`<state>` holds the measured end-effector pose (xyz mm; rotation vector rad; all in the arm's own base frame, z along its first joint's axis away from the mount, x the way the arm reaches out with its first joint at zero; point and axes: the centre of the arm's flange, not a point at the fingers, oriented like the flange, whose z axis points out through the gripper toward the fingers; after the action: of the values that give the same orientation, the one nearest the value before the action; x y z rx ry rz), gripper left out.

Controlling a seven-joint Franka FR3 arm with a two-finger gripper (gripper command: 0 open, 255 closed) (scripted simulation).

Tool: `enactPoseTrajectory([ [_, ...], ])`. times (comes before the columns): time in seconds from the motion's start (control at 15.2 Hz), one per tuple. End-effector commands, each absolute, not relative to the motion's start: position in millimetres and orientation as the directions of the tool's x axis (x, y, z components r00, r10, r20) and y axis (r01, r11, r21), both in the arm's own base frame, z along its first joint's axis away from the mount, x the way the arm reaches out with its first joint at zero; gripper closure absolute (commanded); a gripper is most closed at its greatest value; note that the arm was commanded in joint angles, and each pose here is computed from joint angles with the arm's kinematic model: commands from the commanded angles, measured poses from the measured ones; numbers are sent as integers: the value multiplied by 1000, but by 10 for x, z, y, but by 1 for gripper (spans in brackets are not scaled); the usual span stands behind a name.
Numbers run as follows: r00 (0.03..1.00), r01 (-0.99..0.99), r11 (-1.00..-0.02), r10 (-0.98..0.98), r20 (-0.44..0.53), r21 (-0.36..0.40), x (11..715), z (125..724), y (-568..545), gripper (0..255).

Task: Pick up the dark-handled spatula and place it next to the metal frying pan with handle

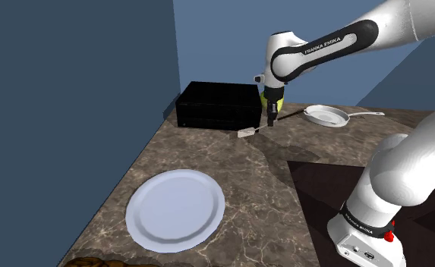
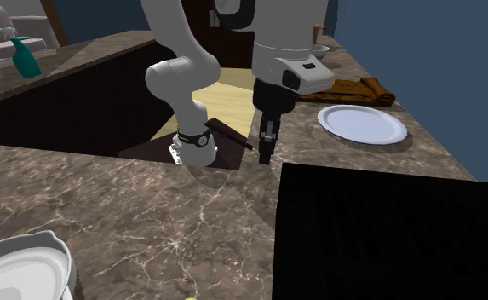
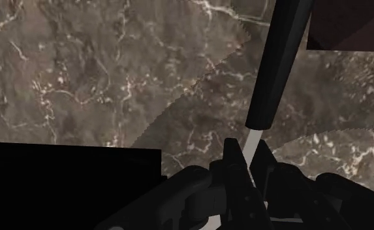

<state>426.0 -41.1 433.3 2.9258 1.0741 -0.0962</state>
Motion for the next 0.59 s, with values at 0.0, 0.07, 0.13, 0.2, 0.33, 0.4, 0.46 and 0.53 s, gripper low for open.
enactPoseTrajectory([
  [0.0, 761, 647, -762, 646, -66, 0, 4254, 4441, -419, 255],
  [0.07, 761, 647, -762, 646, -66, 0, 4254, 4494, -419, 255],
  [0.13, 761, 647, -762, 646, -66, 0, 4254, 4546, -419, 255],
  [0.2, 761, 647, -762, 646, -66, 0, 4254, 4599, -419, 255],
  [0.33, 761, 647, -762, 646, -66, 0, 4158, 4647, -510, 255],
  [0.4, 761, 647, -762, 646, -66, 0, 4062, 4647, -601, 255],
  [0.46, 761, 647, -762, 646, -66, 0, 3967, 4647, -692, 255],
  [0.53, 761, 647, -762, 646, -66, 0, 3871, 4647, -783, 255],
])
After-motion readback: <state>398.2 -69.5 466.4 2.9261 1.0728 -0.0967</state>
